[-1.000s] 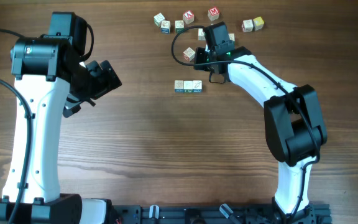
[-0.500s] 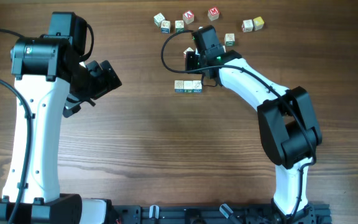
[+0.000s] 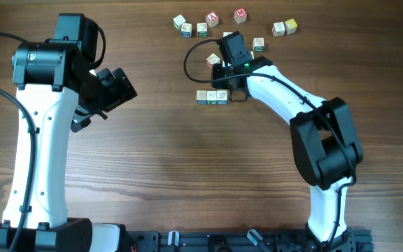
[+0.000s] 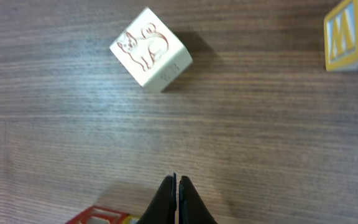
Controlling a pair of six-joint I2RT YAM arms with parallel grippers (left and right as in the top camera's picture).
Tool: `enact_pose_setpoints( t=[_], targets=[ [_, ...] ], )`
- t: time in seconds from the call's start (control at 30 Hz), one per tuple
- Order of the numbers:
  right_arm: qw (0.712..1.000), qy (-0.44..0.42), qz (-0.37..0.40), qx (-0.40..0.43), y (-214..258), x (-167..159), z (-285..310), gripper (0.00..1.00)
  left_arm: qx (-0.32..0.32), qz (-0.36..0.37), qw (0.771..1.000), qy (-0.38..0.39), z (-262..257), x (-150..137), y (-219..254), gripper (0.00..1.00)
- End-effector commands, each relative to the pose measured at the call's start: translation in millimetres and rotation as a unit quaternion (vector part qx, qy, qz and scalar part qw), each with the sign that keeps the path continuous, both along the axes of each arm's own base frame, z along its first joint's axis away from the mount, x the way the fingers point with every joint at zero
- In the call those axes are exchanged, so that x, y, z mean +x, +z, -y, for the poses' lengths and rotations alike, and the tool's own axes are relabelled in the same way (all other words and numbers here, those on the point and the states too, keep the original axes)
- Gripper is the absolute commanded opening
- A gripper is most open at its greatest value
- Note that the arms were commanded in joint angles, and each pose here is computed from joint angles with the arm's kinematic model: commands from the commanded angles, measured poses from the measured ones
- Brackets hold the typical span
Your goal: Form a circle
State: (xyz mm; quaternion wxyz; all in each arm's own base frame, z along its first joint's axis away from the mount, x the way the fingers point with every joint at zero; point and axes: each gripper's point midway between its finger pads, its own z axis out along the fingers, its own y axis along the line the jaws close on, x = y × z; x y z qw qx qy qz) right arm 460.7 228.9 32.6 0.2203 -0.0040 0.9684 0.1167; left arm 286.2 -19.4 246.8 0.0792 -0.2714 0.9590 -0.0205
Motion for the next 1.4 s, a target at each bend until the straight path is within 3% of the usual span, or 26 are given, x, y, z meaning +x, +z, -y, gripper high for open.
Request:
enact_pose_setpoints(
  t=[0.0, 1.37],
  targets=[
    [1.000, -0.017, -0.001, -0.001, 2, 4, 2, 0.05, -0.003, 0.002, 1.000, 0.003, 1, -1, 1, 1.00],
    [0.999, -0.015, -0.036, 0.008, -3, -10, 0, 0.05, -0.003, 0.002, 1.000, 0.003, 1, -1, 1, 1.00]
  ],
)
